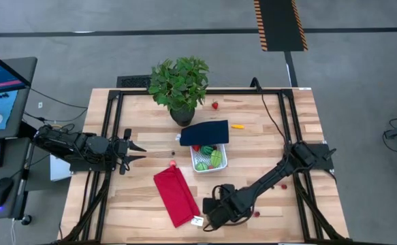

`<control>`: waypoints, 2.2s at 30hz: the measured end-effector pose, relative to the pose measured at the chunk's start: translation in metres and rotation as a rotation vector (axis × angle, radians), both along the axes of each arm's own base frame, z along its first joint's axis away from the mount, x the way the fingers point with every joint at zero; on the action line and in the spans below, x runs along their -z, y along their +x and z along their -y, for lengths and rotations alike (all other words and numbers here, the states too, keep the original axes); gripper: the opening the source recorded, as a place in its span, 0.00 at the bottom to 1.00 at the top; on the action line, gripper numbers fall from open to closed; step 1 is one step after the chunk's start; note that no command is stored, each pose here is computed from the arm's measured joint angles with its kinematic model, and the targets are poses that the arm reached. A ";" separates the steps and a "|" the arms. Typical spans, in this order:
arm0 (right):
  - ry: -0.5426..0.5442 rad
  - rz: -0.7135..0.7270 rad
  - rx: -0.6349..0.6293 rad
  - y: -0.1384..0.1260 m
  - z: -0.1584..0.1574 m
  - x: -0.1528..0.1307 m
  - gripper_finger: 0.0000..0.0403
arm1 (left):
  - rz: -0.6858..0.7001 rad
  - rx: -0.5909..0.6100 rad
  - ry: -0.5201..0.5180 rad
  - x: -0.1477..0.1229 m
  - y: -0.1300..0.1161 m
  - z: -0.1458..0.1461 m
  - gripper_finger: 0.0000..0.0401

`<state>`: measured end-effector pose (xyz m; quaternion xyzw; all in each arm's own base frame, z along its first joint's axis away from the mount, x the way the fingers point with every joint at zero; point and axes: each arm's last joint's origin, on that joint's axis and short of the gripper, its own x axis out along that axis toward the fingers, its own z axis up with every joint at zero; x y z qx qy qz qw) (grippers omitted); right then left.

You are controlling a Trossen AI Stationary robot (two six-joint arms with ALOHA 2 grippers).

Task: Pick and placing Produce into tupperware
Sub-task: Put the cherry into the bin

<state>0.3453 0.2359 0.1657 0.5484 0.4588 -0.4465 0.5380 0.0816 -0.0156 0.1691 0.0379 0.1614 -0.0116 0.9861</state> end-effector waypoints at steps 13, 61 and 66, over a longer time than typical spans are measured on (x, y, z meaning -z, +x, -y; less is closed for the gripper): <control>-0.282 0.060 -0.061 0.010 0.024 -0.014 0.15 | 0.000 0.000 0.000 0.000 0.000 0.000 0.25; -0.634 0.059 -0.018 0.038 0.097 -0.030 0.22 | 0.000 0.000 0.000 0.000 0.000 0.000 0.25; -0.638 0.041 -0.022 0.037 0.097 -0.033 0.34 | 0.000 0.000 0.000 0.000 0.000 0.000 0.25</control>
